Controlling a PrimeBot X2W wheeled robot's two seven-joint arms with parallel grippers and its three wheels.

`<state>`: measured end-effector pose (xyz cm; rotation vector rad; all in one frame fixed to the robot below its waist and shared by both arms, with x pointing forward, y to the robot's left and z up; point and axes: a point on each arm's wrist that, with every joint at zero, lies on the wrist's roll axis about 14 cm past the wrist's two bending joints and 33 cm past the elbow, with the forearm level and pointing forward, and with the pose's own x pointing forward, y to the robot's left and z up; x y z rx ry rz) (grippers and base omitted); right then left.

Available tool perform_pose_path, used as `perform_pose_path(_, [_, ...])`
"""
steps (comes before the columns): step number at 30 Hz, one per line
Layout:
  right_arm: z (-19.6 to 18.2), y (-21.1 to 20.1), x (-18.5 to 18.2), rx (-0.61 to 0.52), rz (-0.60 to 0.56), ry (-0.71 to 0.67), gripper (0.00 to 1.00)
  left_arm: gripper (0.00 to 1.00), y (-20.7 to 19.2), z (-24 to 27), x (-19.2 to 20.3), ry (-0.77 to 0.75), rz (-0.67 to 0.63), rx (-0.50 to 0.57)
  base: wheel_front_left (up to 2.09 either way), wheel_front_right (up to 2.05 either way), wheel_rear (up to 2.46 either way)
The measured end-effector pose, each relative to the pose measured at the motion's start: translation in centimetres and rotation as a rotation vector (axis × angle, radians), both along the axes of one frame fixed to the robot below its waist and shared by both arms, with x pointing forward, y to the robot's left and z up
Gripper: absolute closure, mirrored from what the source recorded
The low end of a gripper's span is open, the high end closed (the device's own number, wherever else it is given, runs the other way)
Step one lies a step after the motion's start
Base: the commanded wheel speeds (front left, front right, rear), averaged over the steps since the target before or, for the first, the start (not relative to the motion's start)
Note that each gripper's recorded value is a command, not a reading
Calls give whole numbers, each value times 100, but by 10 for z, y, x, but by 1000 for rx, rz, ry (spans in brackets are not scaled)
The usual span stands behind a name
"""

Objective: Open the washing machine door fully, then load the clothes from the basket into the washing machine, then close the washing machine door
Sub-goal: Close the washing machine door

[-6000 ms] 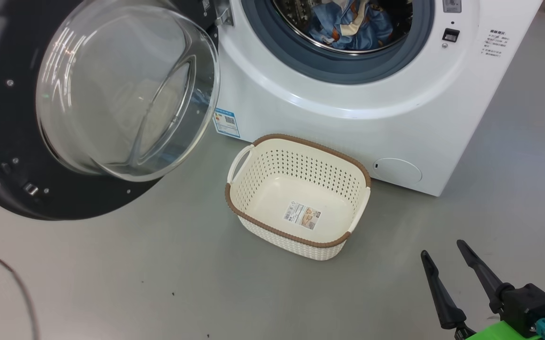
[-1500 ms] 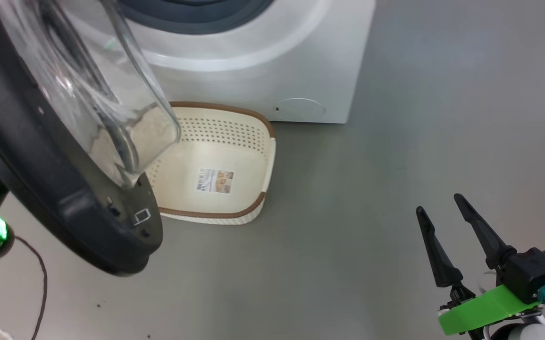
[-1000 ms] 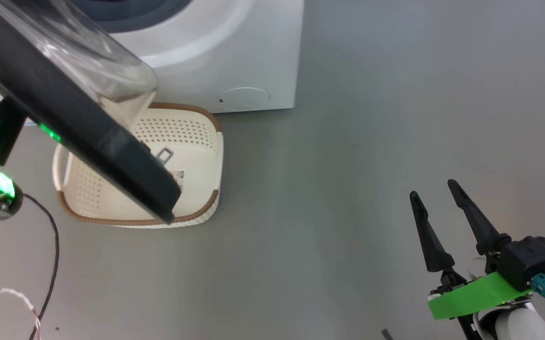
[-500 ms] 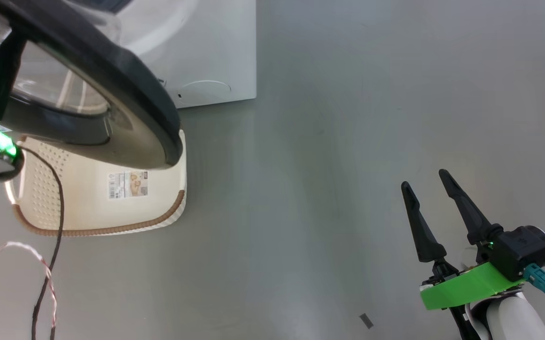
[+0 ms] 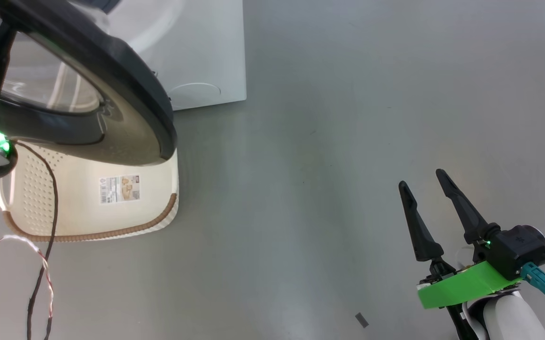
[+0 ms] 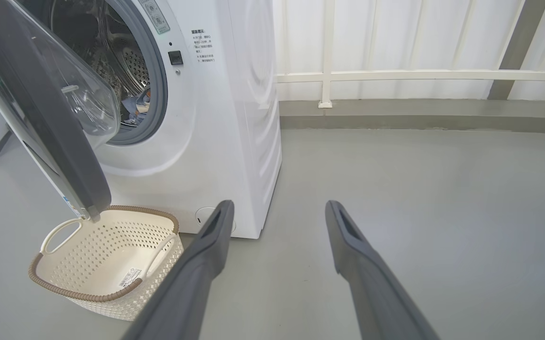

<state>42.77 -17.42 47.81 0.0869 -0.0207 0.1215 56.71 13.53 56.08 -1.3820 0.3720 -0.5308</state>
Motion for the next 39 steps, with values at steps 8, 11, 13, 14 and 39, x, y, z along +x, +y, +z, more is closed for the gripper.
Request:
perform_pose_path(8, [1,7,4,7,18,-7,0,100,12,-1,-9,-10,28,-13,0,0,0])
perform_pose_path(11, [1,11,6,11,30,-9,0,100,21,-12,-18,14,54,-31,0,0,0])
perform_pose_path(13, [1,12,6,12,33,-9,0,100,25,-14,-20,17,74,-33,0,0,0])
perform_pose_path(14, [1,13,6,14,36,-9,0,93,29,-18,-22,24,89,-34,0,0,0])
perform_pose_path(39, [12,22,9,22,59,-44,0,0,78,-37,-97,-12,440,53,0,0,0])
